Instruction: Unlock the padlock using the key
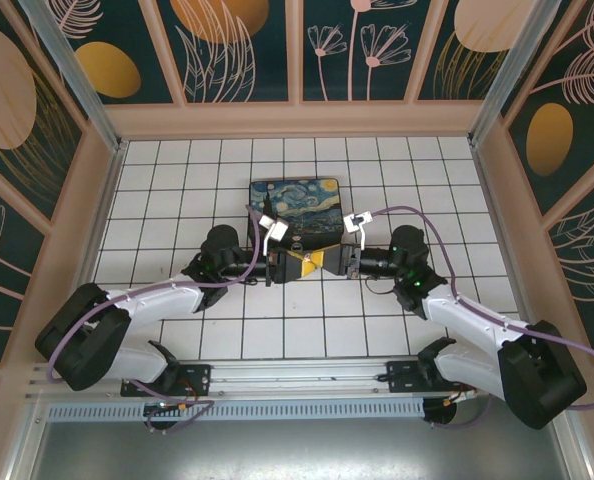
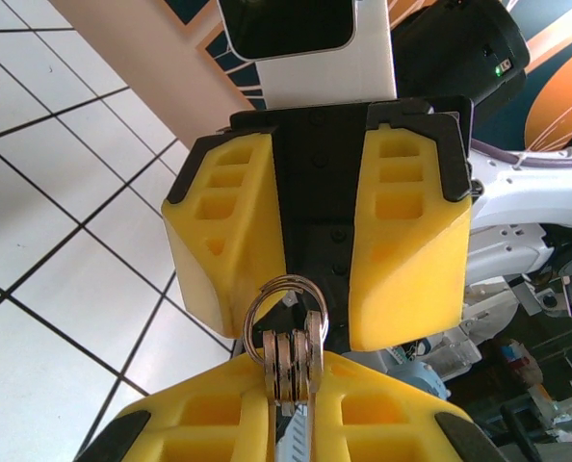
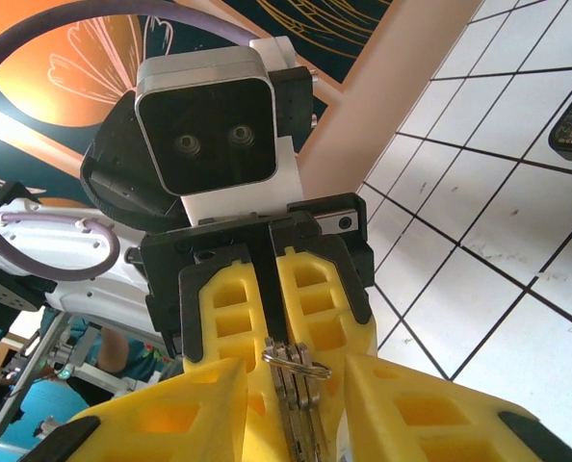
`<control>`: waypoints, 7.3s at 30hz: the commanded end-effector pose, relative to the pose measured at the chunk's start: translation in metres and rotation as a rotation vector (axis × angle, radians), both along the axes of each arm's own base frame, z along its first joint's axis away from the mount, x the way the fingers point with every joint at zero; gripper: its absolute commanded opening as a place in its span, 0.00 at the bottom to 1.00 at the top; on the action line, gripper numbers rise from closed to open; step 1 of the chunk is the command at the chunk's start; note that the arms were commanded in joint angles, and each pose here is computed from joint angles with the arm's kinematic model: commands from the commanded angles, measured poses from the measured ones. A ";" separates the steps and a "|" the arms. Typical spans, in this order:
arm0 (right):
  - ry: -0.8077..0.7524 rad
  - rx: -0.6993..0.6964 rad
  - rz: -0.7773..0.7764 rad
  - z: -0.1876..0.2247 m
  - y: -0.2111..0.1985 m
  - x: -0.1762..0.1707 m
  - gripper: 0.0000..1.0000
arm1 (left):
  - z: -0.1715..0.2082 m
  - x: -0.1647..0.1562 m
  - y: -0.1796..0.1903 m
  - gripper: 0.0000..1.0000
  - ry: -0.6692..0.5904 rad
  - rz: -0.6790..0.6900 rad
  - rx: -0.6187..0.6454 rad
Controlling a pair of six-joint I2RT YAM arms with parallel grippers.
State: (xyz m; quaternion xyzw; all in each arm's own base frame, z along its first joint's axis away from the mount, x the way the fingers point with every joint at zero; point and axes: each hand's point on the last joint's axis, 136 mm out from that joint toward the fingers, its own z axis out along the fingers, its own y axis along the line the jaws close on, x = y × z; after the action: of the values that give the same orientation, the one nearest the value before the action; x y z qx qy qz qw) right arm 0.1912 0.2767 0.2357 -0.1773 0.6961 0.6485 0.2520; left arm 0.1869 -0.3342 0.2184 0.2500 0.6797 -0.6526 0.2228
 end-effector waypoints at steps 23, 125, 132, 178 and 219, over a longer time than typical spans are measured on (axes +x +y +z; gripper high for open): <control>-0.036 -0.002 -0.007 0.004 -0.006 0.006 0.02 | 0.007 0.003 0.004 0.53 -0.045 0.035 0.034; 0.054 -0.614 -0.046 -0.120 0.004 -0.017 0.05 | -0.095 0.023 0.025 0.44 0.502 0.308 0.211; 0.114 -0.570 -0.087 -0.114 0.006 -0.003 0.05 | -0.085 0.023 0.014 0.37 0.484 0.264 0.166; 0.366 -0.647 -0.260 -0.110 0.026 0.039 0.03 | -0.095 0.032 0.014 0.29 0.401 0.332 0.186; 0.402 -0.546 -0.299 -0.099 0.013 0.036 0.28 | -0.078 0.035 0.027 0.03 0.339 0.351 0.079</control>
State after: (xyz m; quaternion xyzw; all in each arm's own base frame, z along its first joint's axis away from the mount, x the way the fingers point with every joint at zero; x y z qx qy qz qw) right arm 0.2281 0.2956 0.1194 -0.0029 0.9139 0.3861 0.1254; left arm 0.2186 -0.3096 0.1140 -0.0057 0.7991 -0.5784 0.1639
